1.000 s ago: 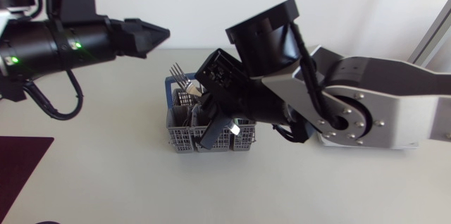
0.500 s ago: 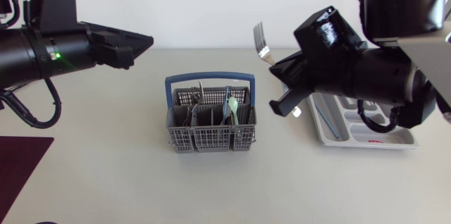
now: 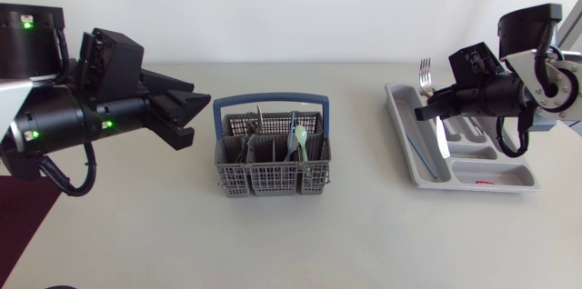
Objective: Sort the cutlery from the basket into the organizer compartments.
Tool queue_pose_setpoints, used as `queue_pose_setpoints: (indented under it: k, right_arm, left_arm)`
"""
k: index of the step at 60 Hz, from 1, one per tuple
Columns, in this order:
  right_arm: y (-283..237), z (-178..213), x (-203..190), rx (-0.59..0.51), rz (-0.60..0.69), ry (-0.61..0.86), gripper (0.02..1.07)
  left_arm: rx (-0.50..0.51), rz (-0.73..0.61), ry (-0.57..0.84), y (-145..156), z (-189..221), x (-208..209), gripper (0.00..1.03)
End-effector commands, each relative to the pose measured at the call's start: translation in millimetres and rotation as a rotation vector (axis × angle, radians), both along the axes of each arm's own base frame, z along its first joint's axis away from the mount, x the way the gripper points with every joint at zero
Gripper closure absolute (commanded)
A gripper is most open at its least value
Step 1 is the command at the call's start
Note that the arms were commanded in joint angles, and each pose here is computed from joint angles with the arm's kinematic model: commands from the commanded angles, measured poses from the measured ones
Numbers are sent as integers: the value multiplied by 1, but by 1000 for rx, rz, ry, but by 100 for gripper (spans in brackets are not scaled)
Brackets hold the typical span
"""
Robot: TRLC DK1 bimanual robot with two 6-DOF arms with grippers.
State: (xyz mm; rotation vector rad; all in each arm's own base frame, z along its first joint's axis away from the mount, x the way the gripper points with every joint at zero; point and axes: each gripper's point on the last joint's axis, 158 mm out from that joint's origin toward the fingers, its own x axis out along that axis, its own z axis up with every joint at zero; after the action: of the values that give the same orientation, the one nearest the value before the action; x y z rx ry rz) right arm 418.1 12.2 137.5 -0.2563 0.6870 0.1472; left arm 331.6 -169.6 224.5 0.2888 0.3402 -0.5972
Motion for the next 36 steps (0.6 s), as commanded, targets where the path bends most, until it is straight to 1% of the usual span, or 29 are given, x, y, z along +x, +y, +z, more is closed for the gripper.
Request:
queue_pose_setpoints:
  k: [1, 11, 18, 30, 36]
  right_arm:
    - [-11, -11, 11, 32, -50, 21, 101]
    - [-28, -37, 25, 56, -111, 86, 101]
    - [-38, -40, 30, 57, -136, 91, 101]
    - [-80, -45, 47, 52, -221, 101, 101]
    - [-94, -49, 55, 43, -243, 107, 101]
  left_arm:
    - [48, -31, -37, -2, -7, -4, 58]
    - [89, -50, -47, -5, -18, -3, 58]
    - [97, -57, -43, -5, -22, -5, 58]
    - [110, -62, -43, -5, -26, -6, 58]
    - [113, -65, -44, -6, -27, -6, 58]
